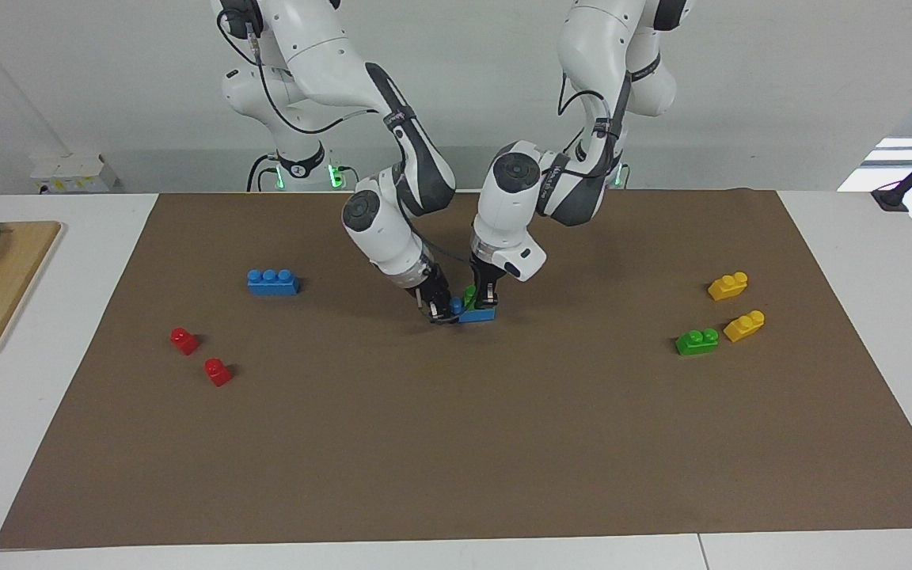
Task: Remove green block with left arm and hold with right
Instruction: 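Pull the green brick away while the right gripper pulls the blue brick away, then lower the green brick near yellow bricks while the right gripper lowers blue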
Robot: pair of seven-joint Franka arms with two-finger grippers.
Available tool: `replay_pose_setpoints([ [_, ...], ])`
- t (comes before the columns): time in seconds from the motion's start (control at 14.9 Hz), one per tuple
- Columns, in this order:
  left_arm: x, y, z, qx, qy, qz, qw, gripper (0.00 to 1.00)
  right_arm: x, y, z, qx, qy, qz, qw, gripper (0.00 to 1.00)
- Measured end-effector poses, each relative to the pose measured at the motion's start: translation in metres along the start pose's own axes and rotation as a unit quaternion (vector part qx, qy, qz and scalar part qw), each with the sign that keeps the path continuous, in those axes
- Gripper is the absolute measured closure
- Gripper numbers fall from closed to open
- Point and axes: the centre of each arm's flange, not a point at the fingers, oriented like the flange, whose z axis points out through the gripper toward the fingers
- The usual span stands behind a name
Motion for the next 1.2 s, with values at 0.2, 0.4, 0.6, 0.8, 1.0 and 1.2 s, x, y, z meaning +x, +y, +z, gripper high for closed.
replay_pose_setpoints([
  [0.2,0.001,0.001,-0.01,-0.004,-0.003,0.004,1.0,0.66,-0.001,-0.001,-0.001,0.003,-0.001,-0.001,1.0,0.65],
  [0.4,0.015,0.007,-0.044,-0.016,-0.009,0.018,1.0,0.66,-0.001,-0.001,-0.001,0.003,-0.001,-0.001,1.0,0.65],
  [0.6,0.038,0.015,-0.078,-0.027,-0.014,0.028,0.999,0.66,-0.001,0.0,0.0,0.003,0.0,0.0,1.0,0.65],
  [0.8,0.067,0.012,-0.103,0.004,0.0,0.075,0.997,0.66,0.004,-0.003,-0.002,0.005,0.0,0.001,1.0,0.65],
  [1.0,0.107,0.008,-0.126,0.05,0.011,0.155,0.987,0.66,0.022,-0.014,-0.015,0.008,-0.002,-0.005,1.0,0.65],
  [1.2,0.157,0.007,-0.143,0.071,0.004,0.236,0.969,0.66,0.056,-0.035,-0.059,0.004,-0.016,-0.011,1.0,0.65],
])
